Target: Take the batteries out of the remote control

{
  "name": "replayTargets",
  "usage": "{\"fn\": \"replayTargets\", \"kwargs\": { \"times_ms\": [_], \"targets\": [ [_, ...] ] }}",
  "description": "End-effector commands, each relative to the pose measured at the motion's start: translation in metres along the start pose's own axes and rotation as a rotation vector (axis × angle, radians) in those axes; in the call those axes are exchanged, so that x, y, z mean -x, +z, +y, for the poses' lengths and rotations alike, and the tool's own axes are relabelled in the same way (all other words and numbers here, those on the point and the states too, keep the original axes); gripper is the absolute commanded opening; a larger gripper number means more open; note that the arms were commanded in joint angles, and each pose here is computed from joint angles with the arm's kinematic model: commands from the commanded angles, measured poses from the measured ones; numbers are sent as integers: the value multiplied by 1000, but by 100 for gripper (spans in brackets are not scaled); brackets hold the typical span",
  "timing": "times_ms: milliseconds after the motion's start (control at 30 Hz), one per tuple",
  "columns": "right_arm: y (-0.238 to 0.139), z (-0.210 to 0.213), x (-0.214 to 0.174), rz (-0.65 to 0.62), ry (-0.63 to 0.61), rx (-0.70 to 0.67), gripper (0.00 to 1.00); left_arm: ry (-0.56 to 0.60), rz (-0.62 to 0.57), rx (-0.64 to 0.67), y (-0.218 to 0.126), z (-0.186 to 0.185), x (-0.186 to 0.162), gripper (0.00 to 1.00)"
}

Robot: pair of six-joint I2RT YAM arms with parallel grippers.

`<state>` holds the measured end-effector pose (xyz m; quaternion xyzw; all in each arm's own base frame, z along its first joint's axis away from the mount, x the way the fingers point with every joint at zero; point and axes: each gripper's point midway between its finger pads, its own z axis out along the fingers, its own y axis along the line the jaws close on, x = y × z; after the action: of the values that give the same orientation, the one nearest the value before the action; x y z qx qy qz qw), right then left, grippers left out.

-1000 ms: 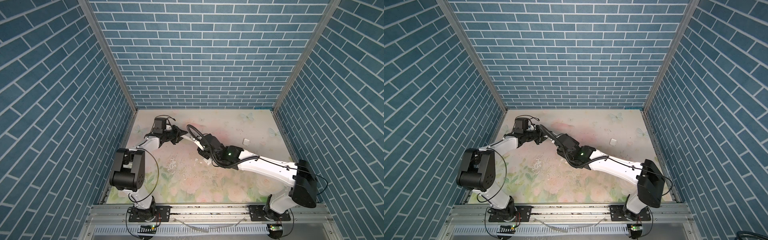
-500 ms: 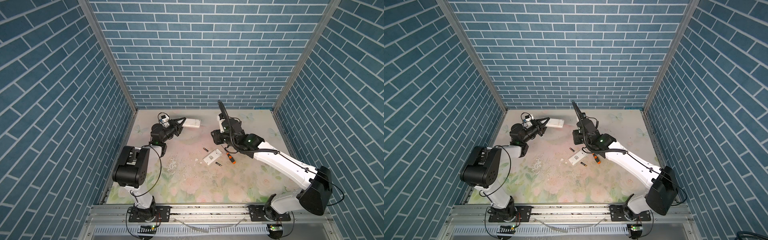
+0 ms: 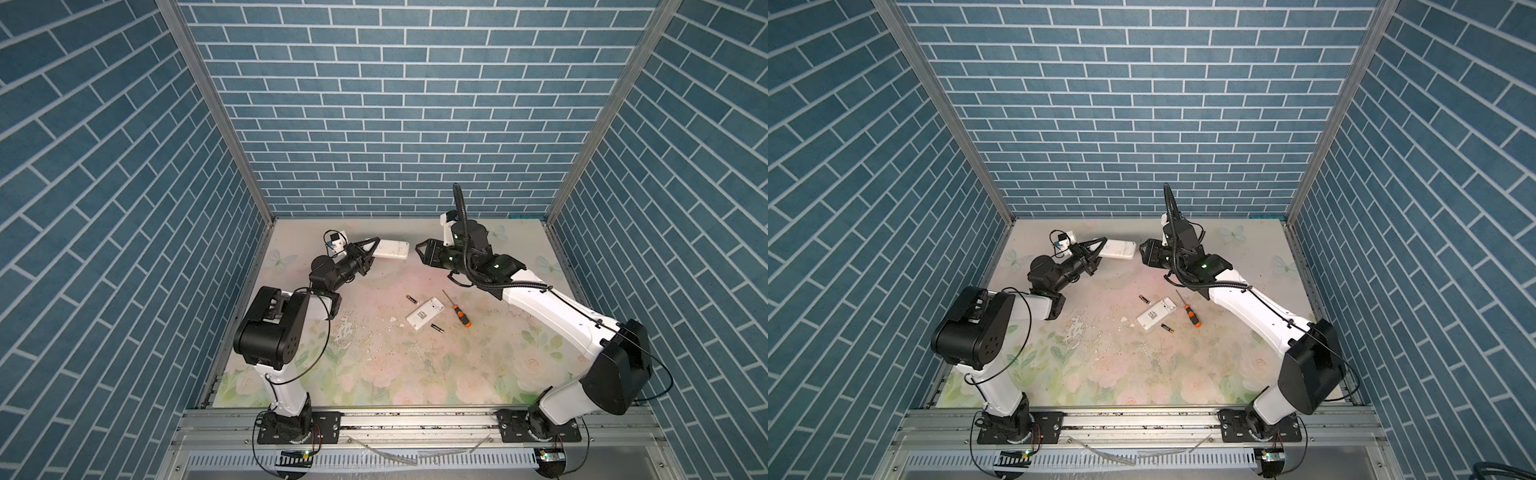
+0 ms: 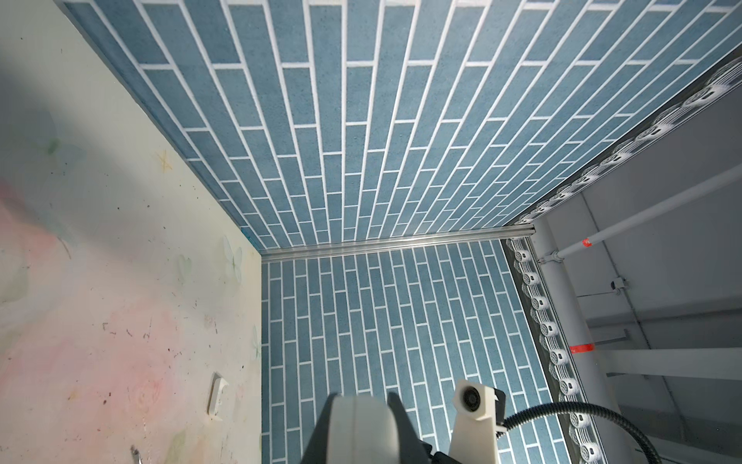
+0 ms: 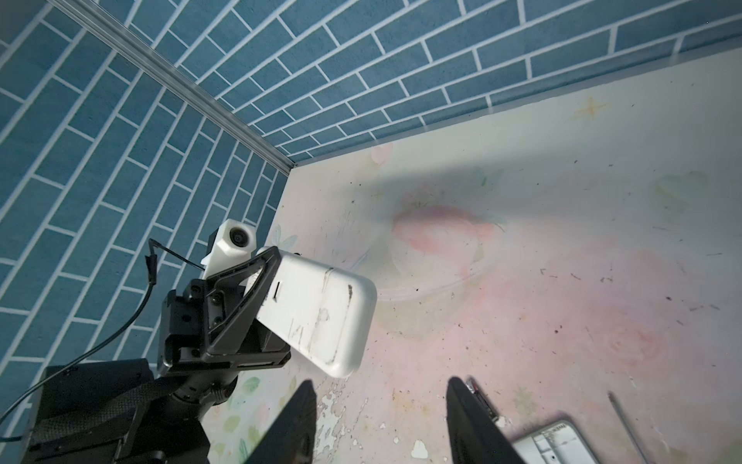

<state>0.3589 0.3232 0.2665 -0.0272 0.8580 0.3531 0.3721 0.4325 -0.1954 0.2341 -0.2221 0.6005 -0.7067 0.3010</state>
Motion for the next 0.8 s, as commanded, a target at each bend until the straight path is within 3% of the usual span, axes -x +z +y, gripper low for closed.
{"fn": "replayTargets", "kwargs": {
  "times_ms": [0, 567, 767],
  "targets": [
    [4, 26, 22, -38, 70, 99, 53, 35, 8, -58, 3, -17, -3, 0],
    [35, 31, 11, 15, 154, 168, 53, 27, 26, -67, 5, -21, -11, 0],
    [44, 28, 4, 39, 167, 165, 49, 31, 25, -72, 4, -24, -12, 0]
  ]
}}
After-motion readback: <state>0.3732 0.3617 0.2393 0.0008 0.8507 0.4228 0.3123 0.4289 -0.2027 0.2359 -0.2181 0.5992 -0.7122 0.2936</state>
